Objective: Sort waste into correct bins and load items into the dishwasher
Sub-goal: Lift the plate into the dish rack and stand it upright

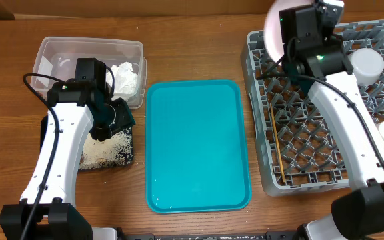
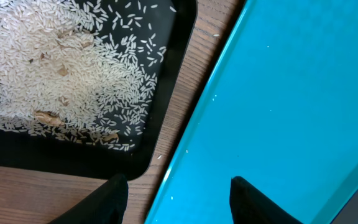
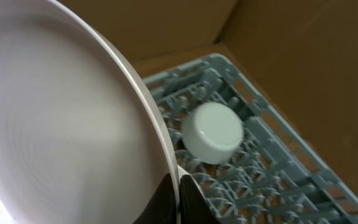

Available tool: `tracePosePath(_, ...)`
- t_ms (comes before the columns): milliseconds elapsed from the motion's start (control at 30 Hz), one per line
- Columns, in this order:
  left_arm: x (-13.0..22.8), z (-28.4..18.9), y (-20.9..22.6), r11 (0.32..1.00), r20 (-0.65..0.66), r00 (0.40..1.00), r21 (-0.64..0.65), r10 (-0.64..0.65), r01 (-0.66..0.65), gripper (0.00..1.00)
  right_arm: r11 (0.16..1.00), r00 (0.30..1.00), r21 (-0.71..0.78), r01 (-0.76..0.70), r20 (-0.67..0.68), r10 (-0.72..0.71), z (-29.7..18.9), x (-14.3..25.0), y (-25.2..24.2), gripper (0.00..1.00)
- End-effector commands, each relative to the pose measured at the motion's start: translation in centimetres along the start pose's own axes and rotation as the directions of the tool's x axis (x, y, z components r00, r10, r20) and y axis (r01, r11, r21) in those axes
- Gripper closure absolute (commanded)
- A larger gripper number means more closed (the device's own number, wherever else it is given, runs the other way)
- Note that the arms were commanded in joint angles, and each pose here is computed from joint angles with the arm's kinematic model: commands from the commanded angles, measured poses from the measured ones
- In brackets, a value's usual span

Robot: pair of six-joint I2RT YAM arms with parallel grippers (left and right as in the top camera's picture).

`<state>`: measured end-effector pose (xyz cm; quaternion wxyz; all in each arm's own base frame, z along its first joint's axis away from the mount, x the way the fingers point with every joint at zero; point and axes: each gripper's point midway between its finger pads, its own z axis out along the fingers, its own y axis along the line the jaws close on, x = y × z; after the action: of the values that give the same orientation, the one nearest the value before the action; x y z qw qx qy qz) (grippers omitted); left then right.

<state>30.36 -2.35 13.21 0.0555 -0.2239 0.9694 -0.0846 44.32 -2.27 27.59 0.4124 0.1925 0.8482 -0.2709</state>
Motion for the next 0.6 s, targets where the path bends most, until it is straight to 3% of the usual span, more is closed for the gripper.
tracePosePath(0,-0.2,-0.7,-0.6,0.999,0.018,0.999,0.021,0.029,-0.029,0.45,0.987,1.000,0.158,-0.002,-0.004,0.003,1.9,2.0,-1.5,0.96)
tracePosePath(267,-0.2,-0.7,-0.5,0.999,0.018,0.999,0.021,0.029,-0.030,0.44,0.977,0.996,0.208,0.039,-0.092,-0.020,4.5,7.3,-0.7,0.96)
tracePosePath(533,-0.2,-0.7,-0.6,0.999,0.018,0.999,0.021,0.029,-0.030,0.44,0.985,0.994,0.160,0.061,-0.099,-0.045,3.3,8.5,1.3,0.96)
tracePosePath(567,-0.2,-0.7,-0.5,0.999,0.018,0.999,0.021,0.029,-0.030,0.44,0.986,0.994,0.153,0.065,-0.100,-0.050,3.2,8.5,1.5,0.75)
